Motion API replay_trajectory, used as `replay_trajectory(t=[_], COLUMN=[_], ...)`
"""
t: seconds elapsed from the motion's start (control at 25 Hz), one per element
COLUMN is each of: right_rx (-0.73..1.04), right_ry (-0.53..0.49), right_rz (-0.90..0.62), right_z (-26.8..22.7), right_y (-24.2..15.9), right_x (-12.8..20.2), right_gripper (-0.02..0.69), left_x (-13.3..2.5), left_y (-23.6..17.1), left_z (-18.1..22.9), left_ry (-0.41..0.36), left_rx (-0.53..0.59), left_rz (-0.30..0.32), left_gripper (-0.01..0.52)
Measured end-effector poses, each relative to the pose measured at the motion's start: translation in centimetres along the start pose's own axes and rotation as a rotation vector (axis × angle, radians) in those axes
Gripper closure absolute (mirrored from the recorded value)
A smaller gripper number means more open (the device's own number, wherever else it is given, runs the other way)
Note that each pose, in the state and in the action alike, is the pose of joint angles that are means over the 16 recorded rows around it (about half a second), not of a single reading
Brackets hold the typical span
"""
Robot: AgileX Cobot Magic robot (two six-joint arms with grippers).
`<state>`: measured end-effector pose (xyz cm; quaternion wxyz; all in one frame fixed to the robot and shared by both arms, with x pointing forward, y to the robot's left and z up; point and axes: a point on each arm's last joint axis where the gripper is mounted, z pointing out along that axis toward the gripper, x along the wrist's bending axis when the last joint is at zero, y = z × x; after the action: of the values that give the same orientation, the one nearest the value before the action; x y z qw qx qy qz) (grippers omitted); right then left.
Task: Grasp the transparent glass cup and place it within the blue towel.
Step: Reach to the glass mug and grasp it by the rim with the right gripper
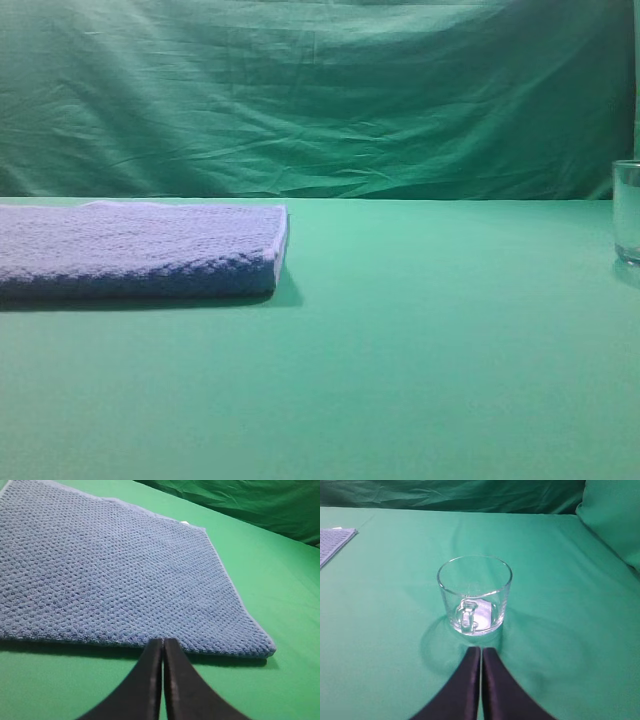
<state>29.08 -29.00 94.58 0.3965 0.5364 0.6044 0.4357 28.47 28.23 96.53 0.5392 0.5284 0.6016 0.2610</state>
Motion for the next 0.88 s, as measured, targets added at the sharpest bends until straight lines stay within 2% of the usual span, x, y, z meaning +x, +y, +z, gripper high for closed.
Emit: replay_trajectory(t=[0.88], right_rx=[0.000], right_ry=[0.000], right_rz=[0.001], right_z=[0.00], right_y=[0.00], right_x=[0.00], right_gripper=[0.665], left_x=[0.00], left_y=[0.00], left_z=[0.00], left_ry=[0.000], left_rx=[0.000], left_rz=[0.000], left_gripper=[0.514])
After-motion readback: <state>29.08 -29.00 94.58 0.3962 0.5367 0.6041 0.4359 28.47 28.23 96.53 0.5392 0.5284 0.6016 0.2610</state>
